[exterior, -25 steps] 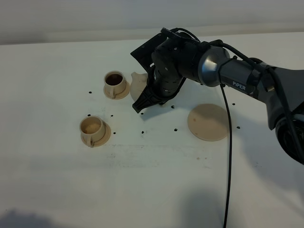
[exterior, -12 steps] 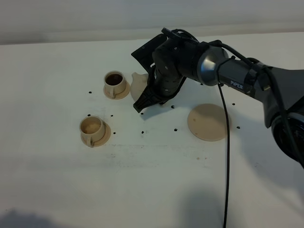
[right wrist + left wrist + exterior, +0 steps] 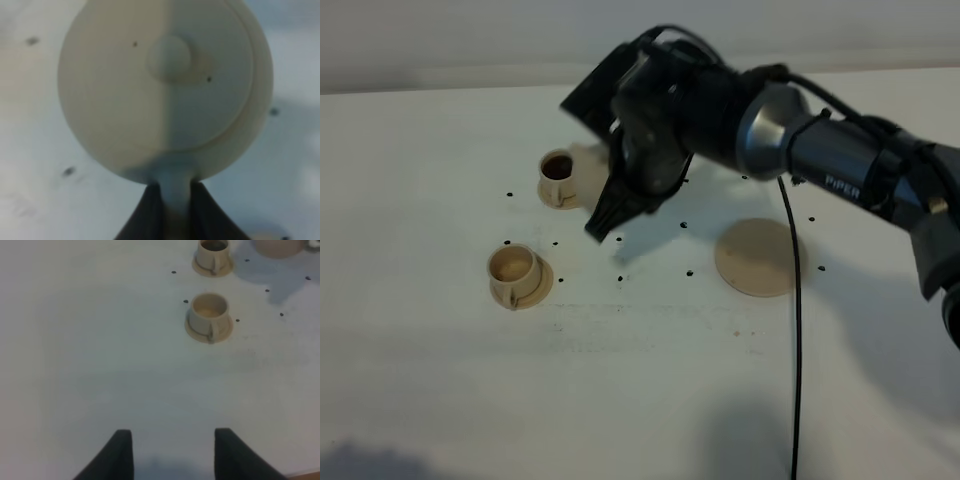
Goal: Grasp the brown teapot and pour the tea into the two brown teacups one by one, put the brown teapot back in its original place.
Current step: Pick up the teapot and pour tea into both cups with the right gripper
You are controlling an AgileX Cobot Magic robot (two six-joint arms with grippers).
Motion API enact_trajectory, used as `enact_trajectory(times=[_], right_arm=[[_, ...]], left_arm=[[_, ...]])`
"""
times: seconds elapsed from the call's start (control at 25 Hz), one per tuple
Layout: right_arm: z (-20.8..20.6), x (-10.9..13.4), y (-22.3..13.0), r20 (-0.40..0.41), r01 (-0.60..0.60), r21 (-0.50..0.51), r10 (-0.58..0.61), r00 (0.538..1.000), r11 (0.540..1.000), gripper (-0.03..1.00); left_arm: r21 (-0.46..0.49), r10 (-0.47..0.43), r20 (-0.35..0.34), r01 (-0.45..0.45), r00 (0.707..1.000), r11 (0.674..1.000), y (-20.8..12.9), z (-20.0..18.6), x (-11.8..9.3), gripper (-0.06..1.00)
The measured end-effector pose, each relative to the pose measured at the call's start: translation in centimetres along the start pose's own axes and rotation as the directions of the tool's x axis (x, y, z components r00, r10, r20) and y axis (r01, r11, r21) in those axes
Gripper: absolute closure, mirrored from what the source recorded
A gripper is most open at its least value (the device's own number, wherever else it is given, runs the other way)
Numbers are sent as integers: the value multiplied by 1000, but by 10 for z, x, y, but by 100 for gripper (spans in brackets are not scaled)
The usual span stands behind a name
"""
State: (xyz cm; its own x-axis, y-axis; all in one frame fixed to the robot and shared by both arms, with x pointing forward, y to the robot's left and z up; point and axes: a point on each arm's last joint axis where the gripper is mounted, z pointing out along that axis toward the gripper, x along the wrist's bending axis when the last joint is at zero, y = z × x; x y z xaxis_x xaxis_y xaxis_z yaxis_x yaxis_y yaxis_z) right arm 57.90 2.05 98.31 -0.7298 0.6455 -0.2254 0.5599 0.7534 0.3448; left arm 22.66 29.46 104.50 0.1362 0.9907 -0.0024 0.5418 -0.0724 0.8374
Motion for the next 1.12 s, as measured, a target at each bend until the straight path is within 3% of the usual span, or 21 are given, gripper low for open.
enact_trajectory(times=[0.24,0.8,1.12], right_arm=[[-9,23,-21,15,104,33,-104,994,994,88],[-29,78,-45,85,351,-83,-344,935,933,88],[-29,80,-40,185,436,-101,-414,891,894,88]], left_arm=[[0,0,0,0,1000,1000,0,0,0,59],[0,0,0,0,1000,1000,0,0,0,59],[0,0,0,0,1000,1000,0,0,0,59]])
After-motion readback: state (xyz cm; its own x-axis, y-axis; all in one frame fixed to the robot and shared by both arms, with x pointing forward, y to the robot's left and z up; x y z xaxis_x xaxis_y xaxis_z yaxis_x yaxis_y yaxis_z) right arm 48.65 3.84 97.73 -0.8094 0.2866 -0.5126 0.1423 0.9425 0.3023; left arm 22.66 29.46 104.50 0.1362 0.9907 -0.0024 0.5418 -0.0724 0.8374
